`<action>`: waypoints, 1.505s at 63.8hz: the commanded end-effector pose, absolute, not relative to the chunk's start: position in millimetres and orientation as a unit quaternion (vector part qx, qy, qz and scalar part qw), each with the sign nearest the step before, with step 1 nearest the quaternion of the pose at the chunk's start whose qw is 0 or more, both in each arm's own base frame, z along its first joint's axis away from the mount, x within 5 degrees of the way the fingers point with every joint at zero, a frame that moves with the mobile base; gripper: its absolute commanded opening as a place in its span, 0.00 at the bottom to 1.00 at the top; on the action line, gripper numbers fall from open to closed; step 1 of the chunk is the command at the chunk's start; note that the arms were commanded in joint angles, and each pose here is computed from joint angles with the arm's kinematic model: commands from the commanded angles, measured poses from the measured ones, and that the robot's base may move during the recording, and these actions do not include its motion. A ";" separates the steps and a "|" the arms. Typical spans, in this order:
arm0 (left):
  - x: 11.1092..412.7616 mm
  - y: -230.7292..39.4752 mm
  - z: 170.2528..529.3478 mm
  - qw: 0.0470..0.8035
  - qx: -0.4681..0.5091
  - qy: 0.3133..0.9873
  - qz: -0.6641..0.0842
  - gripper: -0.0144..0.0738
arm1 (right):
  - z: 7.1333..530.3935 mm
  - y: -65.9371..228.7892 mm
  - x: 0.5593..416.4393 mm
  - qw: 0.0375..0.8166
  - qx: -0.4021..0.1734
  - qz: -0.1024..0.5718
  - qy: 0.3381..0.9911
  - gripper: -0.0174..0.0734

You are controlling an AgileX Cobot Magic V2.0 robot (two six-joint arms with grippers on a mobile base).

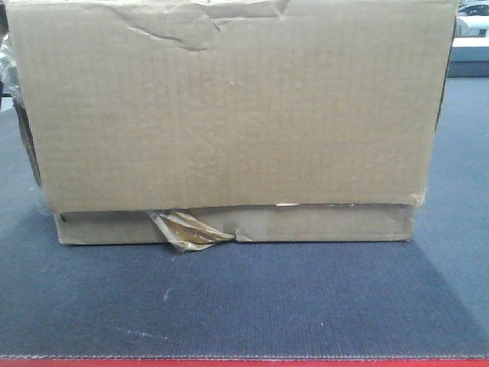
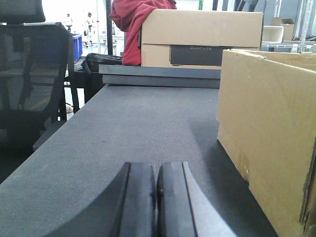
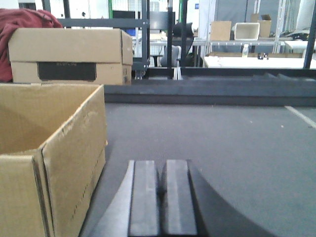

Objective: Grab carton from right shelf to conveyor

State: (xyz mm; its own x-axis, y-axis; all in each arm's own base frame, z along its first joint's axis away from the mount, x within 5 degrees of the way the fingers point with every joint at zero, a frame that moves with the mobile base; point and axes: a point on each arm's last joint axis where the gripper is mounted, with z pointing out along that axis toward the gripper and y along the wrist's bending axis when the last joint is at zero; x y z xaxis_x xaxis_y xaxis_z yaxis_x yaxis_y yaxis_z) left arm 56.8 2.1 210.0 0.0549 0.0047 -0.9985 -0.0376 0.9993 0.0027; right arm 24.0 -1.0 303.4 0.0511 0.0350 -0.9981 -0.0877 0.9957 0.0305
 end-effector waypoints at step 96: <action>56.1 2.2 212.7 0.735 -0.014 0.677 0.015 0.18 | 209.3 2.2 56.4 0.723 -0.011 0.015 0.691 0.10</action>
State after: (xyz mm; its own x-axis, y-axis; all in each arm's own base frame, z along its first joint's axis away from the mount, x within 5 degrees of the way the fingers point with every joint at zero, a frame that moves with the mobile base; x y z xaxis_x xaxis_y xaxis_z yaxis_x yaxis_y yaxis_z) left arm 56.8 2.1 210.0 0.0554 0.0065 -0.9984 -0.0377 0.9993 0.0044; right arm 56.7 2.8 206.8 0.0151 0.0096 -0.9998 -0.0446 0.9990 0.0089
